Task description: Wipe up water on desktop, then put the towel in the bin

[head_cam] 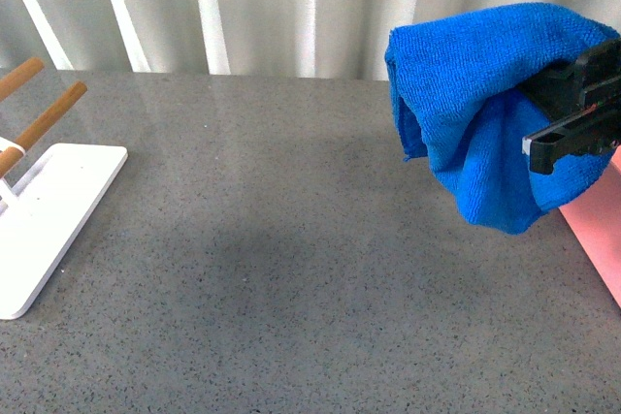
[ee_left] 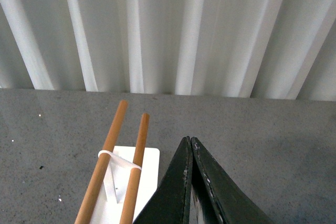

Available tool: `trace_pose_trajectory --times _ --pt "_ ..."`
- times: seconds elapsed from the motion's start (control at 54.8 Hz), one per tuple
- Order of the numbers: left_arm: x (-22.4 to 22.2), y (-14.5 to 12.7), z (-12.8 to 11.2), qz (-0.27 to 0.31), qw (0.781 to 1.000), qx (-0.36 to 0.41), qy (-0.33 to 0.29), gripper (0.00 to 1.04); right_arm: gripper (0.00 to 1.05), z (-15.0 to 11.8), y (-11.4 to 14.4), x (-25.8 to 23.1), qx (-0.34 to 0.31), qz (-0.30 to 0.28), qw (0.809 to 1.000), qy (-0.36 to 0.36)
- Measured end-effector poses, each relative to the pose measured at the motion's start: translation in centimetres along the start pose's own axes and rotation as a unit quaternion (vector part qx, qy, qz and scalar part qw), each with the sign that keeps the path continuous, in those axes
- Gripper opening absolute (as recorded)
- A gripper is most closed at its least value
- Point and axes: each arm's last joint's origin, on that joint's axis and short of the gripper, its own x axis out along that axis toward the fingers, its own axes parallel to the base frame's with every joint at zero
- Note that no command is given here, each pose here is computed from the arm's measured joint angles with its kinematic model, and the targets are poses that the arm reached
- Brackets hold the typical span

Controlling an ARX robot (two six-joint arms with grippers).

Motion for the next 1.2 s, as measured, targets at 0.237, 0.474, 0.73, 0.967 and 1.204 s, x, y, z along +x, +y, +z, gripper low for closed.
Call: trace_pose_trajectory --times 0.237,0.474,0.73,0.967,1.204 --pt "-2.5 -1.5 -1.0 -0.001 1.0 0.0 0.002 0.04 0.04 0.0 0.3 -0.3 0.001 0.002 1.0 -0.001" --pt "-3.7 -1.5 -1.9 -0.001 1.0 0.0 -0.005 0.04 0.04 0.1 0.5 -0.2 -0.001 0.003 1.0 -0.001" --pt "-5.0 -1.5 -1.4 -0.002 1.0 0.0 -0.012 0.04 0.04 0.2 0.9 -0.1 -0.003 0.006 1.0 -0.003" --pt "-5.9 -1.5 -1.3 -0.002 1.0 0.0 -0.014 0.04 0.04 0.3 1.4 0.0 -0.006 0.01 1.0 -0.005" --pt "-6.7 -1.5 -1.3 -0.002 1.0 0.0 -0.015 0.04 0.04 0.5 1.6 0.0 -0.008 0.011 1.0 -0.006"
